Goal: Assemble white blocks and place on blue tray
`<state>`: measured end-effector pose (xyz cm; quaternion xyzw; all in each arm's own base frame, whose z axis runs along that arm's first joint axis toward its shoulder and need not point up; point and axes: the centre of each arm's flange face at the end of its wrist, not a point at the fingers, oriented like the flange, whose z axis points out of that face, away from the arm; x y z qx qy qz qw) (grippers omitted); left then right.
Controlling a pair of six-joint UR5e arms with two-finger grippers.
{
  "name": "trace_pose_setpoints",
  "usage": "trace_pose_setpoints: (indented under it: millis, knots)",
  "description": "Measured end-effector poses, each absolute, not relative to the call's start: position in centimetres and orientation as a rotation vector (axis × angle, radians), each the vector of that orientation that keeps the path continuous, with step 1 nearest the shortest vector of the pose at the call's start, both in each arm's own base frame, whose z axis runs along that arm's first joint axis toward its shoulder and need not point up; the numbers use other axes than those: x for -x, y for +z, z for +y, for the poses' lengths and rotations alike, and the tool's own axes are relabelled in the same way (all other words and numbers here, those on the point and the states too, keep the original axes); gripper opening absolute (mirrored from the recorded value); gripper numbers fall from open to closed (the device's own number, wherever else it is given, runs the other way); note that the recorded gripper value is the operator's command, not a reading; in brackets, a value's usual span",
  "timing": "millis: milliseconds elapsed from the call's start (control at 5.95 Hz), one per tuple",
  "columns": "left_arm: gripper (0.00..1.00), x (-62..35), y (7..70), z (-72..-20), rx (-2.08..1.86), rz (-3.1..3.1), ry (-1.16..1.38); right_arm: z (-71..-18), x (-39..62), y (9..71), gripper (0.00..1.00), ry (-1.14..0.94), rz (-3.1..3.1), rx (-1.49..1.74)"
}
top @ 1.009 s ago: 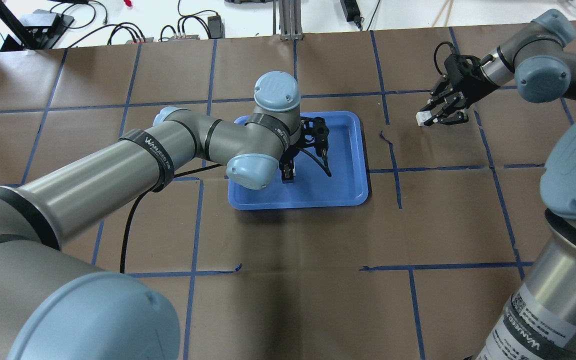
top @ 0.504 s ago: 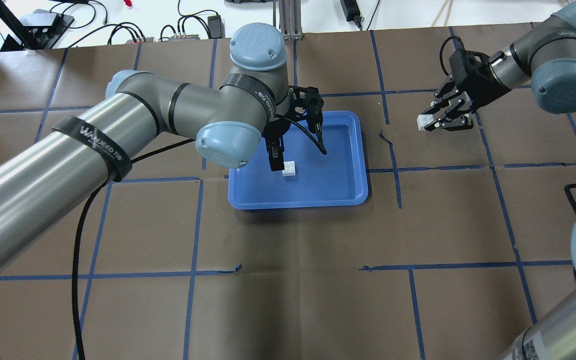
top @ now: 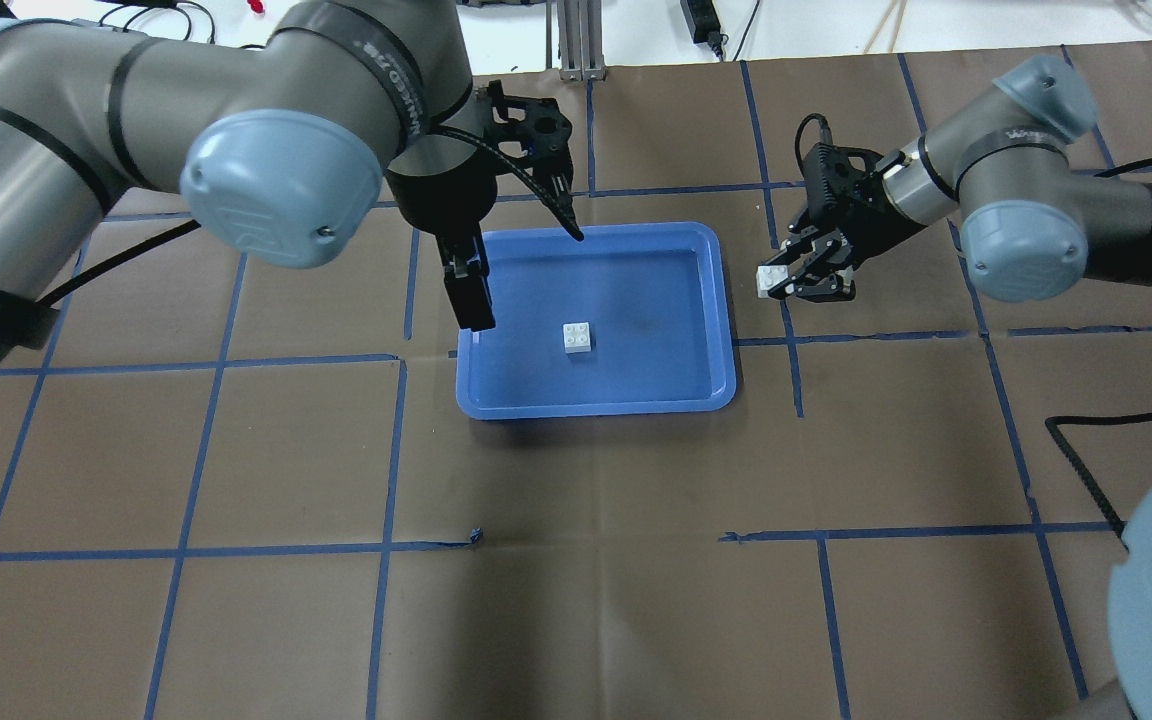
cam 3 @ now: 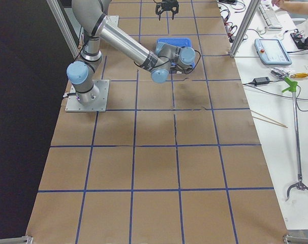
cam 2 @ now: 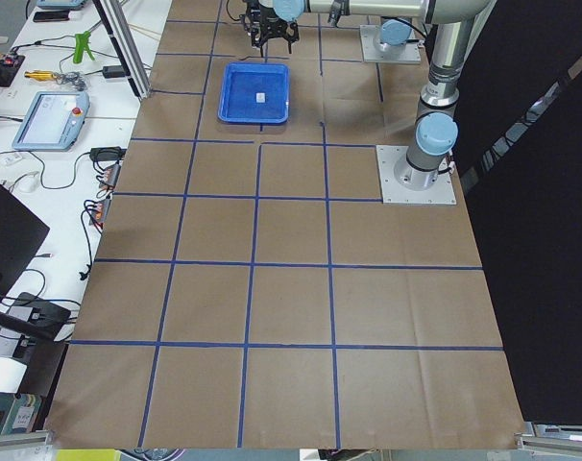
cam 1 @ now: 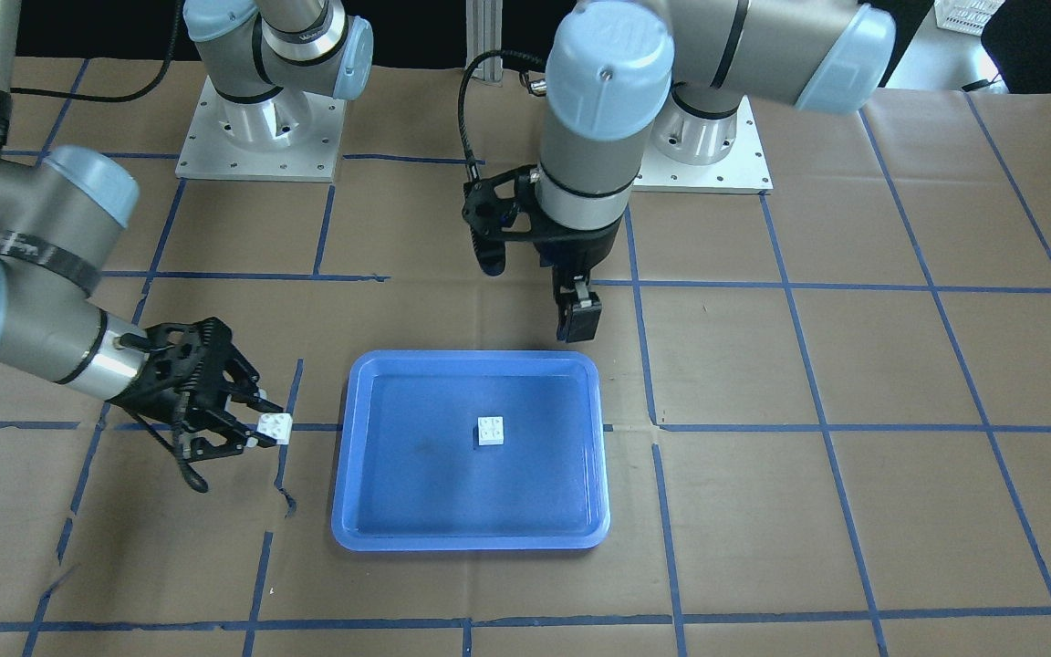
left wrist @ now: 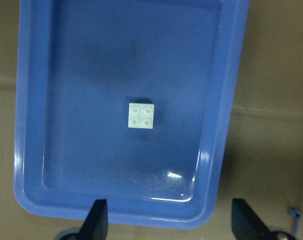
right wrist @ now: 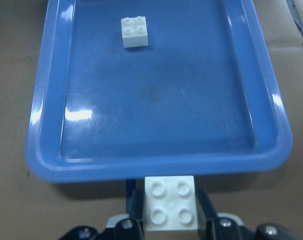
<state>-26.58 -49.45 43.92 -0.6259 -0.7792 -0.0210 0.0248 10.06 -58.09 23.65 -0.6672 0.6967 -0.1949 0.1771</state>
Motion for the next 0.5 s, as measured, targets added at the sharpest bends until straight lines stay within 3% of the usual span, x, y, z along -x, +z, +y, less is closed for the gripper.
trace_pose_setpoints:
  millis: [504]
  knots:
    - [0.99, 23.2, 49.4, -48.2, 1.657, -2.648, 0.080, -56.3, -20.5, 21.3, 0.30, -0.618, 2.020, 1.866]
